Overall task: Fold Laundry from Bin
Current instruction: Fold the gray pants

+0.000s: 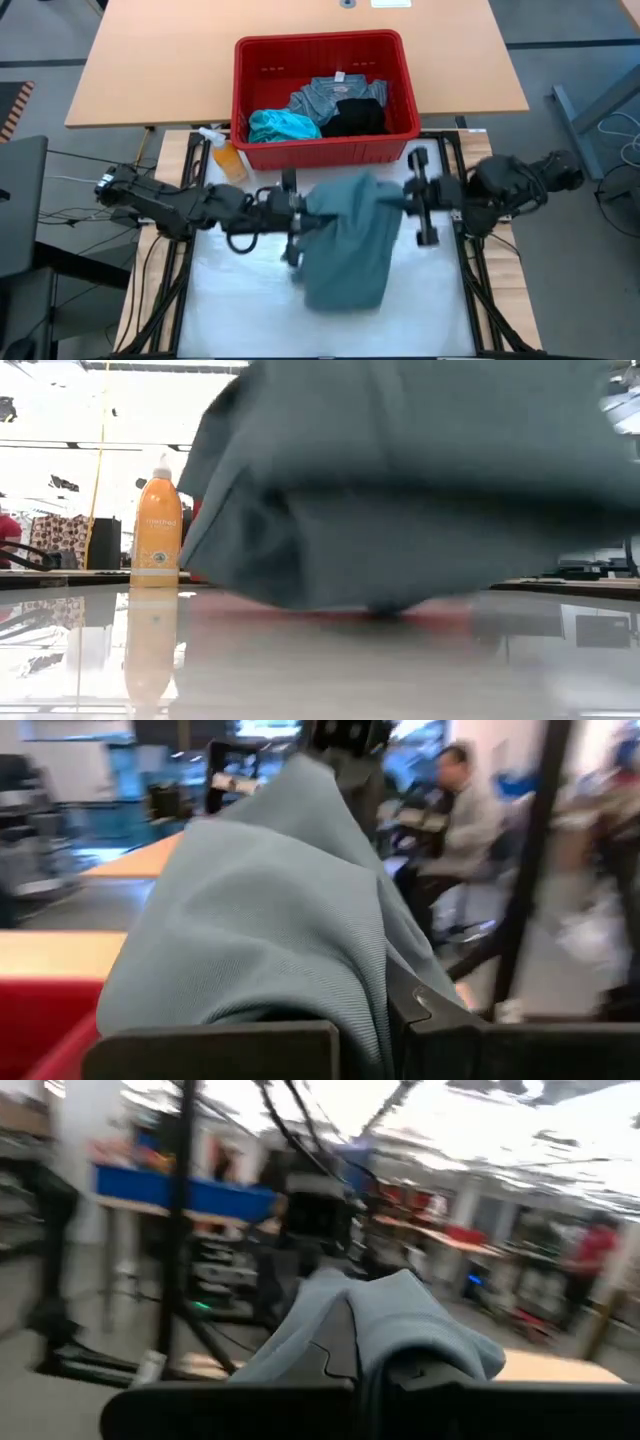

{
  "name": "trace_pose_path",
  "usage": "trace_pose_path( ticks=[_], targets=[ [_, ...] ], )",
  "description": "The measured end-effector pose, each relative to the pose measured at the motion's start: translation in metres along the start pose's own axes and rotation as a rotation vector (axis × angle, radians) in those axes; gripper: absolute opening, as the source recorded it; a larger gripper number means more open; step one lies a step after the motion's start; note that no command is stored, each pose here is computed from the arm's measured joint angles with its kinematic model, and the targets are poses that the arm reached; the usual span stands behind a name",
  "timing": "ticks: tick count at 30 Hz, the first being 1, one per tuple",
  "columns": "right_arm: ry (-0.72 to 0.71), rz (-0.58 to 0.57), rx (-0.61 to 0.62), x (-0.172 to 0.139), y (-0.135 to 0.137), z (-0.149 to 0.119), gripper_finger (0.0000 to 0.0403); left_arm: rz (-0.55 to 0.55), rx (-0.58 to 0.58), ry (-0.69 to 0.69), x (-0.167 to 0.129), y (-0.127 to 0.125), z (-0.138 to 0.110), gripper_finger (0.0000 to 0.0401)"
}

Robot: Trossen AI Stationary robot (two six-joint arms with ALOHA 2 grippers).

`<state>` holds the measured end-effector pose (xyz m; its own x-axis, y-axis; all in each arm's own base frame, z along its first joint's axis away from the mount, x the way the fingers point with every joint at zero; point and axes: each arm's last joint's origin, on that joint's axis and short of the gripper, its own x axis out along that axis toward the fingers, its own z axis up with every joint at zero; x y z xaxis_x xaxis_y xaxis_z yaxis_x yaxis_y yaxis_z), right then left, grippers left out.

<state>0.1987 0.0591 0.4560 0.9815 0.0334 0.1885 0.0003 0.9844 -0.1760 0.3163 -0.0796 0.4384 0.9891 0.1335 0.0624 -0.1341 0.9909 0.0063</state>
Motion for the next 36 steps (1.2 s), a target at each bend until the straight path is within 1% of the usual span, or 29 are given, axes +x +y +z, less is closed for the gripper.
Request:
trace_pose_path(
  ticks=[3,6,8,10,12,14,16,18,22,24,26,27,30,33,36],
  targets=[
    [0.046,-0.057,-0.026,-0.001,-0.023,-0.012,0.002,0.096,0.012,0.033,0.005,0.03,0.0,0.0],
    [0.053,-0.094,-0.011,0.0,-0.042,-0.015,0.002,0.154,-0.024,0.046,0.006,0.063,0.002,0.0],
    [0.035,-0.111,-0.008,-0.001,-0.05,-0.014,0.002,0.137,-0.069,0.041,0.007,0.08,0.004,0.0],
    [0.004,-0.133,-0.009,-0.002,-0.054,-0.011,0.002,0.086,-0.111,0.041,0.006,0.092,0.01,0.0],
    [-0.023,-0.156,-0.01,-0.007,-0.059,-0.007,0.002,0.038,-0.14,0.038,0.004,0.101,0.021,0.0],
    [-0.045,-0.176,0.017,-0.013,-0.063,-0.003,0.002,-0.01,-0.166,0.003,0.0,0.104,0.037,0.0],
    [-0.042,-0.156,0.063,-0.019,-0.062,-0.001,0.002,-0.079,-0.184,0.0,-0.005,0.1,0.049,0.0],
    [-0.005,-0.092,0.105,-0.02,-0.054,-0.003,0.002,-0.152,-0.191,0.015,-0.007,0.087,0.052,0.0],
    [0.035,0.063,0.14,-0.012,-0.022,-0.007,0.002,-0.228,-0.196,0.089,-0.01,0.057,0.044,0.0],
    [0.038,0.11,0.11,-0.008,-0.002,-0.007,0.002,-0.235,-0.178,0.092,-0.014,0.042,0.044,0.0],
    [0.066,0.094,0.046,-0.008,0.015,-0.01,0.002,-0.229,-0.15,0.082,-0.019,0.027,0.045,0.0],
    [0.057,0.084,0.021,-0.01,0.02,-0.007,0.002,-0.232,-0.135,0.076,-0.021,0.021,0.046,0.0],
    [0.004,0.045,0.002,-0.018,0.027,0.004,0.002,-0.248,-0.101,0.054,-0.029,0.01,0.056,0.0],
    [-0.028,0.021,-0.002,-0.018,0.026,0.008,0.002,-0.207,-0.077,0.051,-0.032,0.016,0.064,0.0],
    [-0.009,-0.063,-0.018,-0.015,0.014,0.005,0.002,-0.144,-0.06,0.099,-0.029,0.033,0.063,0.0]
  ],
)
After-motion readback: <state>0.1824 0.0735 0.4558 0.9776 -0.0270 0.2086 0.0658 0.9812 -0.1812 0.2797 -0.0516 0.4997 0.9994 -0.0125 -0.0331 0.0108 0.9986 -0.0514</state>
